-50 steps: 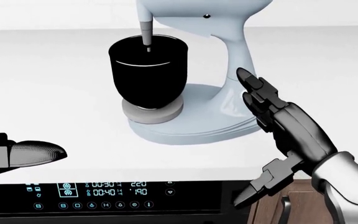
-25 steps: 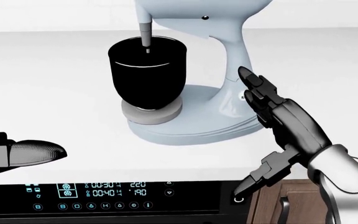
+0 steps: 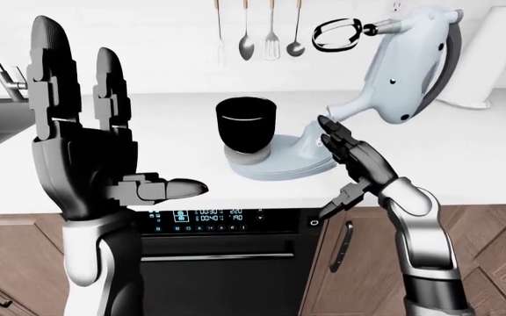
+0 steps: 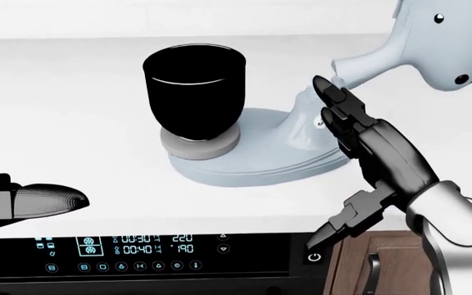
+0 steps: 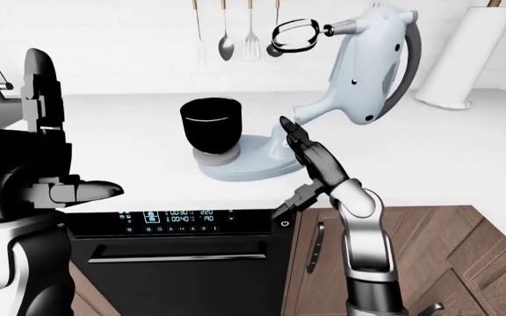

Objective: Open the stand mixer head.

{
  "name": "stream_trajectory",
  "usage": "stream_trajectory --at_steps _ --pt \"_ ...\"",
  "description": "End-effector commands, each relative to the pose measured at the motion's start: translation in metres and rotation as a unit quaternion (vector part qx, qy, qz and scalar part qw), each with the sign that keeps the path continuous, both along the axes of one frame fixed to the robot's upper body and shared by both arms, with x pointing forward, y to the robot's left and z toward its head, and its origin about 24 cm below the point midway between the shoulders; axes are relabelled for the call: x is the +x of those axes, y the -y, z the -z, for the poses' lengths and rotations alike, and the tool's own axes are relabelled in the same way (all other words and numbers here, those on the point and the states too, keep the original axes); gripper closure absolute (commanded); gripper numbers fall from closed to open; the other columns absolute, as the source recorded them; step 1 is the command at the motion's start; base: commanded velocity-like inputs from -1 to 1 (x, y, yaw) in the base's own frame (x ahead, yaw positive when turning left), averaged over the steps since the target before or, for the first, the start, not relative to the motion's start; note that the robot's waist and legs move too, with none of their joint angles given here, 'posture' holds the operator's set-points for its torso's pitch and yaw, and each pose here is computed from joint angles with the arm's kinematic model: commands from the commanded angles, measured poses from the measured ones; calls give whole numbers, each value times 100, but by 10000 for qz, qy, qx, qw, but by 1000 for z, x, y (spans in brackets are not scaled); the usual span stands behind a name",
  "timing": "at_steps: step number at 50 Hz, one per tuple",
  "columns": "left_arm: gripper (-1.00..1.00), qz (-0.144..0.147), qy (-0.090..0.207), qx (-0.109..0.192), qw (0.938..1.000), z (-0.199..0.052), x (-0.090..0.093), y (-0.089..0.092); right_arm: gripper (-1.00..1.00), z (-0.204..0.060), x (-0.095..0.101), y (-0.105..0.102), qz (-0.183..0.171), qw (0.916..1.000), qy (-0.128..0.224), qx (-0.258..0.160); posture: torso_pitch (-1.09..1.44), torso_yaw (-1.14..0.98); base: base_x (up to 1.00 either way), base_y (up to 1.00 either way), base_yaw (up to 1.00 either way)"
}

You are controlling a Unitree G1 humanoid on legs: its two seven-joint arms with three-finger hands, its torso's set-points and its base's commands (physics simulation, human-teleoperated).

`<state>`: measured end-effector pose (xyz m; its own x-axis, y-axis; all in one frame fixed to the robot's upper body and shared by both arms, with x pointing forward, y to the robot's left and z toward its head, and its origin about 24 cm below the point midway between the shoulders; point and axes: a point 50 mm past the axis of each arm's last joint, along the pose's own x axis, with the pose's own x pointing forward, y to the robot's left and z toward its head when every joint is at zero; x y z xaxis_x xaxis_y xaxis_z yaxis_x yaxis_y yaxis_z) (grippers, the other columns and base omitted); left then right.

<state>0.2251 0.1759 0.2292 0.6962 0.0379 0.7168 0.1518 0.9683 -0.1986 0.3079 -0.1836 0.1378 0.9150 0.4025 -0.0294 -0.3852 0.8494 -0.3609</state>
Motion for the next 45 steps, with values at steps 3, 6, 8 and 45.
stream_trajectory --at_steps 3,6,8,45 --pt "-100 12 320 33 9995 -10 -5 1 -100 -29 -1 -2 -20 9986 526 30 -23 0 0 0 0" --pt "-100 11 323 31 9995 -10 -5 1 -100 -36 -3 -5 -45 9983 581 82 -23 0 0 0 0" --pt "-100 9 319 29 9995 -10 -5 0 -100 -45 -6 -7 -76 9976 608 332 -23 0 0 0 0" --pt "-100 7 290 38 9996 -7 -5 1 -100 -92 -46 -25 -813 8879 148 4525 -23 0 0 0 0"
